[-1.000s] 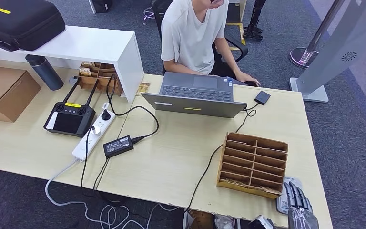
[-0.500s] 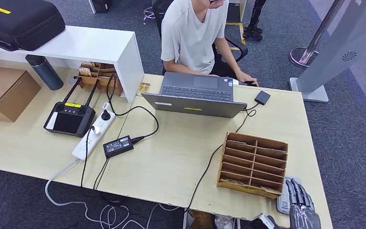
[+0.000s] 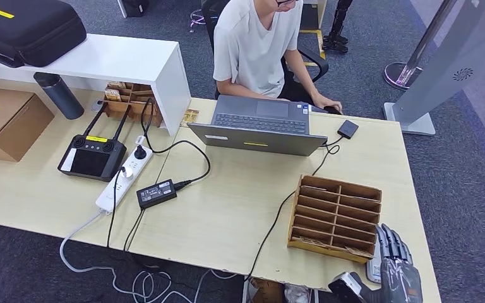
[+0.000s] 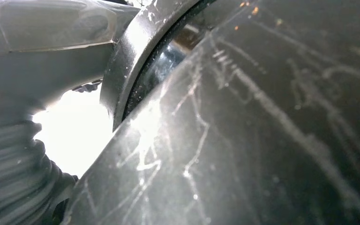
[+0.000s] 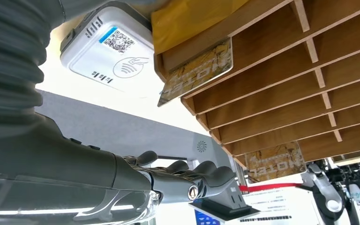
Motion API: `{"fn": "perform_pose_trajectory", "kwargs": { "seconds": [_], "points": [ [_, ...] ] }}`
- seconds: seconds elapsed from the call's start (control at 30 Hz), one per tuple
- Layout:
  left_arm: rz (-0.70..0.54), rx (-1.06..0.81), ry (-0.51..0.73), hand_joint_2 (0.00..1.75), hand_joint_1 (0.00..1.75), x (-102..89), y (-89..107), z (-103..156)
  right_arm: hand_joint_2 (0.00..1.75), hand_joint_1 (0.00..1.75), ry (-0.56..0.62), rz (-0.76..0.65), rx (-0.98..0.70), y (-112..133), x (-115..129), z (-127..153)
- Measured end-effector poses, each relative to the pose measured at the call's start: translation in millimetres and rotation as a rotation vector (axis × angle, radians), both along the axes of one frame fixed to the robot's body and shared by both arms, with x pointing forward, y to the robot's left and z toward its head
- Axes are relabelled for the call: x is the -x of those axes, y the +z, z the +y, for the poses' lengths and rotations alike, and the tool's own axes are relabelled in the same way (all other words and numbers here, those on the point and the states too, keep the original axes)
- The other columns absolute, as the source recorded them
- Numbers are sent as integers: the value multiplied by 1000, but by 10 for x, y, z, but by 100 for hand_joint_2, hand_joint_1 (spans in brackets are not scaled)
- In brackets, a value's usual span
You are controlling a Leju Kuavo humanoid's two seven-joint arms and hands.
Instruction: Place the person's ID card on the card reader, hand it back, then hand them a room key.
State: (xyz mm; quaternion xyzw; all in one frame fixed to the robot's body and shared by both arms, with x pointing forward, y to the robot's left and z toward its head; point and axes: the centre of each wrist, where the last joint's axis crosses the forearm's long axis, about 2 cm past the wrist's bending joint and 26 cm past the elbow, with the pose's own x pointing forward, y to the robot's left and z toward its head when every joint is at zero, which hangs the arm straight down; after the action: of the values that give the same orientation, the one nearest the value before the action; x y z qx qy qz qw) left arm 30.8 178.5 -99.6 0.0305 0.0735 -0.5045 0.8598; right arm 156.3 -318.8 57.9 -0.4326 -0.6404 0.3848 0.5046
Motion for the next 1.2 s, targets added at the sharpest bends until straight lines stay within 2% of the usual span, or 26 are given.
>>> {"fn": "perform_pose_trajectory", "kwargs": {
  "seconds": [1.07,1.2],
  "points": [
    [7,4,-2,175,0,1,1,-4,175,0,68,3,-32,-39,-113,221],
    [64,32,-11,175,0,-14,-14,75,175,175,79,0,-38,-33,-143,265]
  ]
}}
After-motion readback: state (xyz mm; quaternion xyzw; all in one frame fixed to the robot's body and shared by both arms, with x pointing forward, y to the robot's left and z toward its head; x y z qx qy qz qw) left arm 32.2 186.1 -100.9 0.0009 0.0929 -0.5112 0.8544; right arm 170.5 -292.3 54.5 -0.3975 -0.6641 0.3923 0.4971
